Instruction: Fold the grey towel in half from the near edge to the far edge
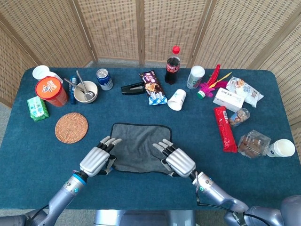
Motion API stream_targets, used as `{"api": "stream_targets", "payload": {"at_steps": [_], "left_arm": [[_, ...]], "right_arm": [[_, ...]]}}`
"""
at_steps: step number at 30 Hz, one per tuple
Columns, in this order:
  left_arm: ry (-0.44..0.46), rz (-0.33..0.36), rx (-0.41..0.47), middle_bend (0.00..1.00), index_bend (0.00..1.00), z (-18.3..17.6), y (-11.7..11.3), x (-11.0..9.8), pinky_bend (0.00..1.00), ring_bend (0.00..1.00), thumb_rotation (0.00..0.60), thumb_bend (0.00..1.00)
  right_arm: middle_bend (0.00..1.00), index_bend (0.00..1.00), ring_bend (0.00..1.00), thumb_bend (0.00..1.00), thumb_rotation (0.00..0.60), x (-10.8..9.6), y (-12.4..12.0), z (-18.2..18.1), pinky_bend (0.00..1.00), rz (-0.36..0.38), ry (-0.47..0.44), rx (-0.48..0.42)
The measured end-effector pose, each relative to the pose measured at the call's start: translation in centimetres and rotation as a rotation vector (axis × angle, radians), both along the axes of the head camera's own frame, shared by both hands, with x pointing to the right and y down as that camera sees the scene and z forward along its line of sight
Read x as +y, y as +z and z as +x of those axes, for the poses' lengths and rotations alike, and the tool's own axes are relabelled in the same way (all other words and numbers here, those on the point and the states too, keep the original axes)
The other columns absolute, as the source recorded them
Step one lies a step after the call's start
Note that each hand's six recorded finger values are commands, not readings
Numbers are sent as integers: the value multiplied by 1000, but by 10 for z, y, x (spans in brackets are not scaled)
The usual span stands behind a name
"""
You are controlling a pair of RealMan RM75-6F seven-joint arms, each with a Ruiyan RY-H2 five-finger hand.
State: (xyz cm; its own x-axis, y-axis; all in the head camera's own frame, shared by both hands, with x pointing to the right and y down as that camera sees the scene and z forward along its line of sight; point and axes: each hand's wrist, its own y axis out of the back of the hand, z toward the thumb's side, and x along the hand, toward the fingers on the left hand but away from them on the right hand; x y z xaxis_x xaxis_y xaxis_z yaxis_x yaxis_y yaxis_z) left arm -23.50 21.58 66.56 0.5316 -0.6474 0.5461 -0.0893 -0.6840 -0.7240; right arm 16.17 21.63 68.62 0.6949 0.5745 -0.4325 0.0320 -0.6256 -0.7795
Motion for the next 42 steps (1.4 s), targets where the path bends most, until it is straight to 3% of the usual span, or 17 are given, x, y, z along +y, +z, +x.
{"api": "stream_targets", "payload": {"at_steps": [19, 42], "left_arm": [[-126, 4, 34, 0, 738, -11, -8, -11, 0, 0, 600, 487], [-174, 32, 55, 0, 738, -10, -15, -28, 0, 0, 600, 489]], "right_arm": [[0, 756, 0, 381, 600, -17, 5, -8, 0, -36, 137, -26], [0, 760, 0, 382, 600, -42, 7, -15, 0, -25, 180, -12]]}}
